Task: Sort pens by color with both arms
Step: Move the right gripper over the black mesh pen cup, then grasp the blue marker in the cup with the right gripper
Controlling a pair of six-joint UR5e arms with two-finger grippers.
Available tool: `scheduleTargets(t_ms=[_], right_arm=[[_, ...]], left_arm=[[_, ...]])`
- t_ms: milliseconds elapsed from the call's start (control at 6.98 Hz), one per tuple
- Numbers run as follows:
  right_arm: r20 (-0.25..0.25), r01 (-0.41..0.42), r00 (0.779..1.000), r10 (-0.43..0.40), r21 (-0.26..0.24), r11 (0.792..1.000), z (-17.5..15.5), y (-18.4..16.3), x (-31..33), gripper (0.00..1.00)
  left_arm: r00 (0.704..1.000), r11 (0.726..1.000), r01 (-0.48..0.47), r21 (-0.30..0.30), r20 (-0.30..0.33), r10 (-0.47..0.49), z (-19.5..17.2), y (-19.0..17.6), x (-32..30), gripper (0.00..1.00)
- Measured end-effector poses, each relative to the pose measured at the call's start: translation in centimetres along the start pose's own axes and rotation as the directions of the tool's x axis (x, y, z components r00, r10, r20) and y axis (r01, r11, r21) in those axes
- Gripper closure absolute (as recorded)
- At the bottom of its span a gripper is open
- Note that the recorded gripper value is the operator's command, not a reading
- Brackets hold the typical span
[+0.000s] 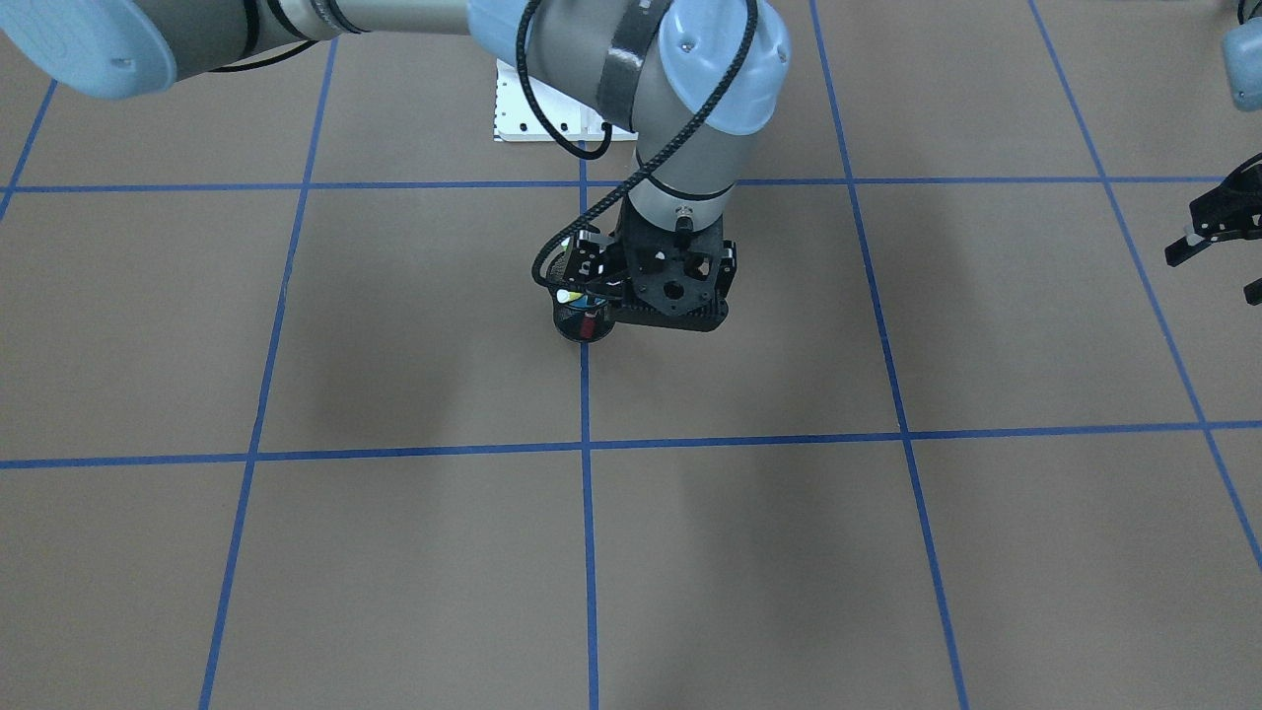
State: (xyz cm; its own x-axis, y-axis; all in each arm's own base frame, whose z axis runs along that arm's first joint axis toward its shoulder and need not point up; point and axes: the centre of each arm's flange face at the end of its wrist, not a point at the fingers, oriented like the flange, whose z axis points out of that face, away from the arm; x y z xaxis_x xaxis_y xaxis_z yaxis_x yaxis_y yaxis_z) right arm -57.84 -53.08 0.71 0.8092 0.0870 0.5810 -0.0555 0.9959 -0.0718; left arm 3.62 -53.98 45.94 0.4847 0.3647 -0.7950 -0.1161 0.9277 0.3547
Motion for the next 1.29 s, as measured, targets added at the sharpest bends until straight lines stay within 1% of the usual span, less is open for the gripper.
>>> scheduleTargets(t_ms=[143, 287, 430, 717, 1003, 1147, 1290], right_arm=[[-0.035, 0.008, 0.999, -0.009, -0.014, 1.000, 1.4, 0.8, -1.6, 0.31], [-0.072, 0.022, 0.997, -0.023, -0.015, 1.000, 2.9, 1.4, -2.6, 0.33], [-0.111, 0.047, 0.993, -0.048, -0.013, 0.999, 4.3, 2.0, -3.1, 0.33], [-0.204, 0.129, 0.970, -0.130, -0.017, 0.992, 6.5, 3.7, -3.4, 0.33], [-0.252, 0.165, 0.953, -0.167, -0.029, 0.986, 7.9, 5.0, -3.5, 0.40], [-0.267, 0.174, 0.947, -0.177, -0.037, 0.984, 8.4, 5.6, -3.5, 0.48], [-0.276, 0.180, 0.943, -0.184, -0.040, 0.983, 8.8, 6.0, -3.6, 0.53]], left_arm=[[1.000, 1.000, -0.003, 0.000, -0.001, 0.003, 0.2, 0.0, -0.2, 0.00], [1.000, 1.000, -0.007, 0.002, -0.001, 0.007, 0.5, 0.0, -0.5, 0.00], [1.000, 1.000, -0.011, 0.005, -0.002, 0.011, 0.8, 0.0, -1.0, 0.00], [1.000, 1.000, -0.015, 0.007, -0.002, 0.015, 1.1, 0.0, -1.4, 0.00], [1.000, 1.000, -0.017, 0.008, -0.002, 0.017, 1.1, 0.0, -1.5, 0.00], [1.000, 1.000, -0.016, 0.007, -0.002, 0.016, 1.2, 0.0, -1.5, 0.00], [1.000, 1.000, -0.016, 0.007, -0.002, 0.016, 1.2, 0.0, -1.5, 0.00]])
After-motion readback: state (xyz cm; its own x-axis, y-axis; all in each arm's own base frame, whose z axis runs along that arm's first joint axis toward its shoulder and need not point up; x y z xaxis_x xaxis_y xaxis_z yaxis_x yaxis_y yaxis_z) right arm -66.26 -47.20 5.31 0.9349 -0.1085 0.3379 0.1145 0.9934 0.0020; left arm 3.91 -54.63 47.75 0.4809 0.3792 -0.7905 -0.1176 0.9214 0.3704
